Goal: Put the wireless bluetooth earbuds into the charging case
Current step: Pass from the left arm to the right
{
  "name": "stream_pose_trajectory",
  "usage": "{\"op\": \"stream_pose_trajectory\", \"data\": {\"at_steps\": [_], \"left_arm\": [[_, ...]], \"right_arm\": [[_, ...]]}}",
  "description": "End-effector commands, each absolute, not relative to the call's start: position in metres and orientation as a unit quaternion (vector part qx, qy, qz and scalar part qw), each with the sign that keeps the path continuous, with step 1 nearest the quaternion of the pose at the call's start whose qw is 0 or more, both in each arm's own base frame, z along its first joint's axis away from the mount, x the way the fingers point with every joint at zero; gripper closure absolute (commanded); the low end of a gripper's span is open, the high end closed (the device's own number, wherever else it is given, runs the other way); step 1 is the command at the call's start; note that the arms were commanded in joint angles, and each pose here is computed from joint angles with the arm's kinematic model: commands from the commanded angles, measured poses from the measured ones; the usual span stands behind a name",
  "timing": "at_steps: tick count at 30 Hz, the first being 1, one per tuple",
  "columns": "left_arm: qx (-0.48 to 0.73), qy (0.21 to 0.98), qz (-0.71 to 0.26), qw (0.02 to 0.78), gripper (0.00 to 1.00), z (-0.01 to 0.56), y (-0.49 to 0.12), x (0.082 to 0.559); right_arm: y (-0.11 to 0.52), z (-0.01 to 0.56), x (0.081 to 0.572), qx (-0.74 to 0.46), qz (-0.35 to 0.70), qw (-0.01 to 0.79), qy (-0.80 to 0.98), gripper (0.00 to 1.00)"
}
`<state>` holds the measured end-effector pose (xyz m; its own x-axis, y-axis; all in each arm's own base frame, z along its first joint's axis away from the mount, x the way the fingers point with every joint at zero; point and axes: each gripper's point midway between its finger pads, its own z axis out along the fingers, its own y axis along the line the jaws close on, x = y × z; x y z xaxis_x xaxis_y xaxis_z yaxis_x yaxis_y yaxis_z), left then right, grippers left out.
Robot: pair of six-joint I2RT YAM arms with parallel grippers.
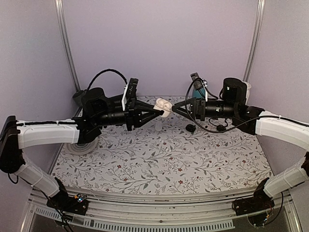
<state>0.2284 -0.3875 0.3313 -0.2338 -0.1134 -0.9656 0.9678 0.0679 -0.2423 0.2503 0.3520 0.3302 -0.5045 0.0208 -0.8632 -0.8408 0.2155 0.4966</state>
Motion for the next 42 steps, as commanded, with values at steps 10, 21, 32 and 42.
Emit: {"op": "stream_pose_trajectory", "data": {"at_steps": [10,21,32,42], "left_arm": [[0.343,0.514,-0.562,0.550,1.00,0.361,-0.359,0.233],[0.329,0.488,-0.597,0.546,1.00,0.379,-0.356,0.225],[0.324,0.468,-0.620,0.540,1.00,0.389,-0.357,0.221],[0.325,0.465,-0.628,0.532,1.00,0.391,-0.365,0.221]], "right_arm": [[0.350,0.354,0.244,-0.257,0.587,0.463,0.612,0.33],[0.372,0.372,0.221,-0.292,0.609,0.505,0.538,0.37],[0.393,0.383,0.221,-0.307,0.636,0.476,0.524,0.49],[0.404,0.392,0.210,-0.316,0.652,0.464,0.509,0.56]]}}
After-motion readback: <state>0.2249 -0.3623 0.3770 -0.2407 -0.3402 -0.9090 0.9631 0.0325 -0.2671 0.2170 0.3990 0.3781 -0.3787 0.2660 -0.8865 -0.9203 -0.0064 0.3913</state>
